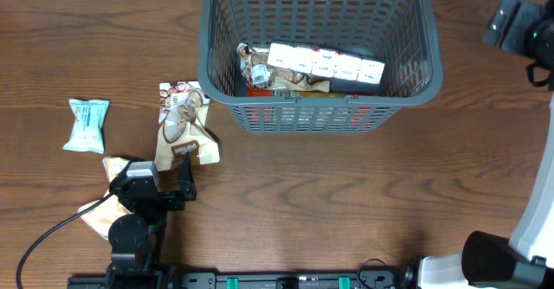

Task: Pack container
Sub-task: 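Release the tissue pack and retract the right gripper to the side, then reach the left gripper forward and grasp the left dried-mushroom pouch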

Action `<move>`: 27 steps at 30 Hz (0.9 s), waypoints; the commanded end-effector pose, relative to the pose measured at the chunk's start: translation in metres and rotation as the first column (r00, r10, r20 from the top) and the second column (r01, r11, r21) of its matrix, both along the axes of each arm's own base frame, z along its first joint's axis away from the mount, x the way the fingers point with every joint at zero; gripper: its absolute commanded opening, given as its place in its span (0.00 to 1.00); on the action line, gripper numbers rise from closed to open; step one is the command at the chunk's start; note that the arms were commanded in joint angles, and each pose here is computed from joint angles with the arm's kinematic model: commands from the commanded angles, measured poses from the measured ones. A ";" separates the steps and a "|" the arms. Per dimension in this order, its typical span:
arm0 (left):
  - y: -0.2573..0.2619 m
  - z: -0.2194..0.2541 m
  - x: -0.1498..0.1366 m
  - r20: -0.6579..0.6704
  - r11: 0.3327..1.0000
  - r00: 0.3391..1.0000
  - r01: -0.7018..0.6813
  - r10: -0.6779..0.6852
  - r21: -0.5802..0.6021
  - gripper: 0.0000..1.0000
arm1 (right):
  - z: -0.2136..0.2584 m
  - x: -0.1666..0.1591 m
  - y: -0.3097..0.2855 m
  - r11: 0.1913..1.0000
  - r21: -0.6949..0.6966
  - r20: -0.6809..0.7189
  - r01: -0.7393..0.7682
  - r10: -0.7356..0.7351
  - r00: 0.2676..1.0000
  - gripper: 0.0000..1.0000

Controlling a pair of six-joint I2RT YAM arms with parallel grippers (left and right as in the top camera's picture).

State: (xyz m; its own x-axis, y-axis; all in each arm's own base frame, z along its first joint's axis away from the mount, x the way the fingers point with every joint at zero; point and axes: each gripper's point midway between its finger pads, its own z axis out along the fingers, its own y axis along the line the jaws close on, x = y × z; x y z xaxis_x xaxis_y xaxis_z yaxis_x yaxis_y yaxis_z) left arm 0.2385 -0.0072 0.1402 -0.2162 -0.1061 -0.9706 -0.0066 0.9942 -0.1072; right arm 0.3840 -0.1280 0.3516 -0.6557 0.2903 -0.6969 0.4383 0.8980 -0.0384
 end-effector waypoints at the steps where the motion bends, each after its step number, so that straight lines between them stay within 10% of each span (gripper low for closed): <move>1: 0.006 0.002 -0.006 -0.046 0.999 0.998 -0.034 0.034 -0.001 0.99 | -0.042 -0.004 -0.016 0.994 0.053 -0.074 0.094 -0.090 0.993 0.99; 17: 0.012 0.090 0.003 -0.515 0.995 0.851 -0.100 0.098 0.026 0.99 | -0.280 -0.052 0.025 0.932 0.332 -0.373 0.144 -0.011 0.928 0.99; 27: -0.011 0.107 0.047 -0.763 1.000 0.646 0.018 -0.023 -0.014 0.99 | -0.314 -0.066 0.038 0.922 0.365 -0.386 0.126 0.026 0.922 0.99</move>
State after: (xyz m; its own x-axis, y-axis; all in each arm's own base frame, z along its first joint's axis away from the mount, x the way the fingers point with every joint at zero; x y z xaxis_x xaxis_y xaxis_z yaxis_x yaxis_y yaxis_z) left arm 0.2697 -0.0111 0.2405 -0.8640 -0.0924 -0.4950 -0.0807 0.9957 -0.0451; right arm 0.3156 -0.0938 0.0381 -0.8248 0.5138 -0.2361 0.5037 0.8573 0.1062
